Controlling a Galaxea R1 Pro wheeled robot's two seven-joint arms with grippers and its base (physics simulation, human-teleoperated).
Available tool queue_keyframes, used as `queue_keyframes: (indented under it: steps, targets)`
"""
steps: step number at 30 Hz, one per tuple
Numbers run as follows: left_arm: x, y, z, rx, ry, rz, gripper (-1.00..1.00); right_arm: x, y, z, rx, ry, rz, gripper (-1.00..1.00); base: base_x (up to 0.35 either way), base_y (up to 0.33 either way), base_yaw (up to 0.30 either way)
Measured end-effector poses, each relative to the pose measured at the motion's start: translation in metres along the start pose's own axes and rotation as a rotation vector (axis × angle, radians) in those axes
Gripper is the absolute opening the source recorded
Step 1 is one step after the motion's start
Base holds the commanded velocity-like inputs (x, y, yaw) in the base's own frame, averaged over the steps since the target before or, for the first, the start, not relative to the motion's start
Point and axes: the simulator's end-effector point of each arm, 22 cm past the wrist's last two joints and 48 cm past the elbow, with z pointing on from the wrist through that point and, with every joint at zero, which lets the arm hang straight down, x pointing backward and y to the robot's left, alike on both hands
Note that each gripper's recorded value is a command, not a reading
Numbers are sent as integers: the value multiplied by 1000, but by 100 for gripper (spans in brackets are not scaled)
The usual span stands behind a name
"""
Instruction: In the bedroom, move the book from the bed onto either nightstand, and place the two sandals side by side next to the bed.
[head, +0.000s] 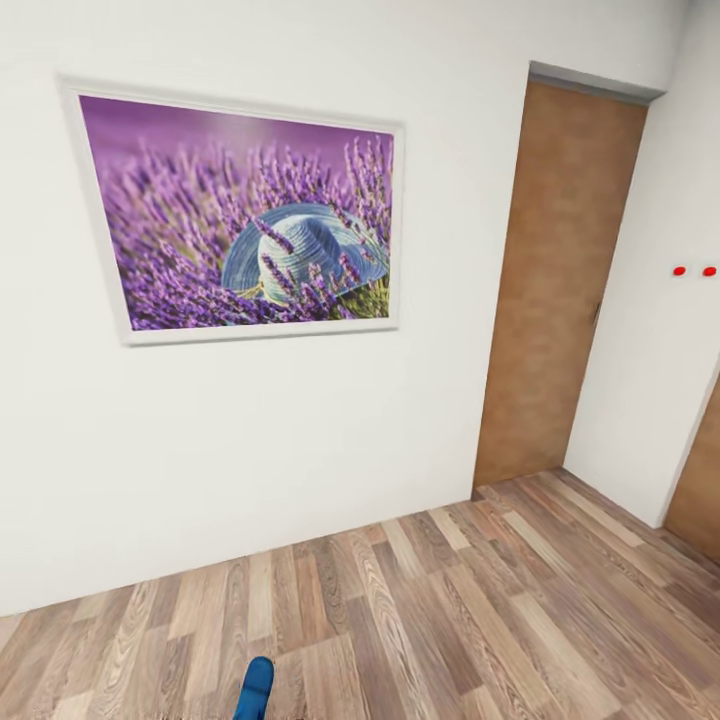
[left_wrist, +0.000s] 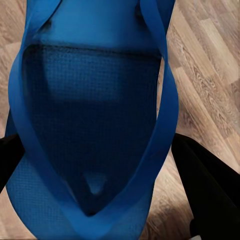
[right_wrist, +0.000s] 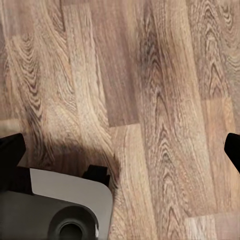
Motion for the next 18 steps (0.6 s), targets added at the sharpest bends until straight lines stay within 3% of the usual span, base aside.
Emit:
queue_keyframes:
  steps: [18]
  targets:
    - [-9,-24,-12,20,7,-9,-100,-4,0,-22,3,11,0,100,0,0,280]
